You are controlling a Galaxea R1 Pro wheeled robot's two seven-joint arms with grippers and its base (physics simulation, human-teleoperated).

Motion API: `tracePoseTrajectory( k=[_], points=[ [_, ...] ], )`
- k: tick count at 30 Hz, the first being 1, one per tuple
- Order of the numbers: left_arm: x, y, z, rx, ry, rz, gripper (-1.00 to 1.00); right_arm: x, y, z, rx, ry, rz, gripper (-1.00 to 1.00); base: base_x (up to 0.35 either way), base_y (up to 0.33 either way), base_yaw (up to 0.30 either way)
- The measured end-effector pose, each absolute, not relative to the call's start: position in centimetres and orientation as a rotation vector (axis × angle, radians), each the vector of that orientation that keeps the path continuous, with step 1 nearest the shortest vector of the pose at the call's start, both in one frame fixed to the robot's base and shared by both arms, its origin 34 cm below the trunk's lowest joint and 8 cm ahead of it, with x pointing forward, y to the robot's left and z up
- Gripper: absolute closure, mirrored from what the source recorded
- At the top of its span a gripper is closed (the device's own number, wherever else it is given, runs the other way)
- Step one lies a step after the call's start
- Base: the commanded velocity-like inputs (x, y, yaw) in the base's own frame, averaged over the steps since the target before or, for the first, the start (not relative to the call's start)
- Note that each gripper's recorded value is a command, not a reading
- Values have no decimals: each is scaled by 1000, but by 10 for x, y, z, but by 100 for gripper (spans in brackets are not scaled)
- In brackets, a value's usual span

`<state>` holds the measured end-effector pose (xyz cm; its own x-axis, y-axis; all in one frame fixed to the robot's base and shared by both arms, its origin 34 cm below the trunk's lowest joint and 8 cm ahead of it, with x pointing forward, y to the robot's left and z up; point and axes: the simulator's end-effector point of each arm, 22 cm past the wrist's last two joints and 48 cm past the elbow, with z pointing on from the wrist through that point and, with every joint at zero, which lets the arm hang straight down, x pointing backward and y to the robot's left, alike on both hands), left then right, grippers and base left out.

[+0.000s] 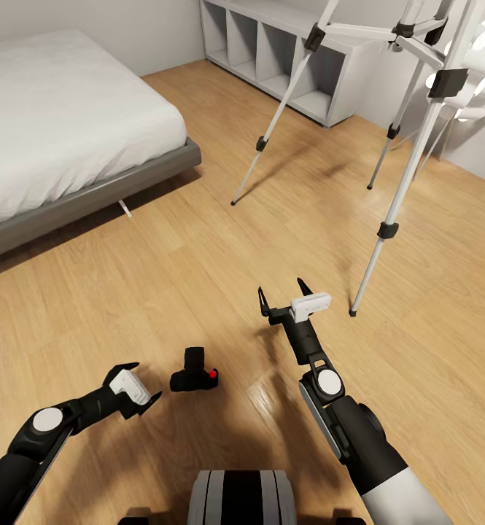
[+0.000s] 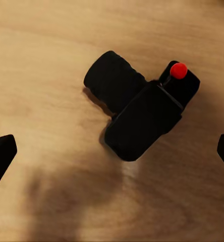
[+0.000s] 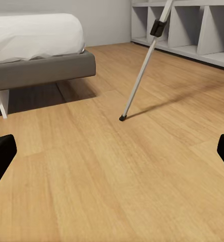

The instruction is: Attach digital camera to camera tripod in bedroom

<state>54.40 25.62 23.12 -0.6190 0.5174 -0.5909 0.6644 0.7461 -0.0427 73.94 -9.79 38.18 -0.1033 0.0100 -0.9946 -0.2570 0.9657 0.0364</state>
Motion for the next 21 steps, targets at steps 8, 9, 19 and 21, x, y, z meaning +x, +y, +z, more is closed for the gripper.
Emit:
tracePoseTrajectory(
  k=[8,9,19,21],
  points=[
    [541,255,232,906,2384,-364,-100,739,-98,382,-190,1662,227,-100,0,0,0],
    [540,254,231,910,2387,-372,-100,739,-98,382,-190,1662,227,-100,0,0,0],
    [534,263,215,970,2406,-415,-100,739,-98,382,-190,1662,228,-100,0,0,0],
    [539,268,210,1010,2403,-386,-100,739,-98,382,-190,1662,228,-100,0,0,0]
  ],
)
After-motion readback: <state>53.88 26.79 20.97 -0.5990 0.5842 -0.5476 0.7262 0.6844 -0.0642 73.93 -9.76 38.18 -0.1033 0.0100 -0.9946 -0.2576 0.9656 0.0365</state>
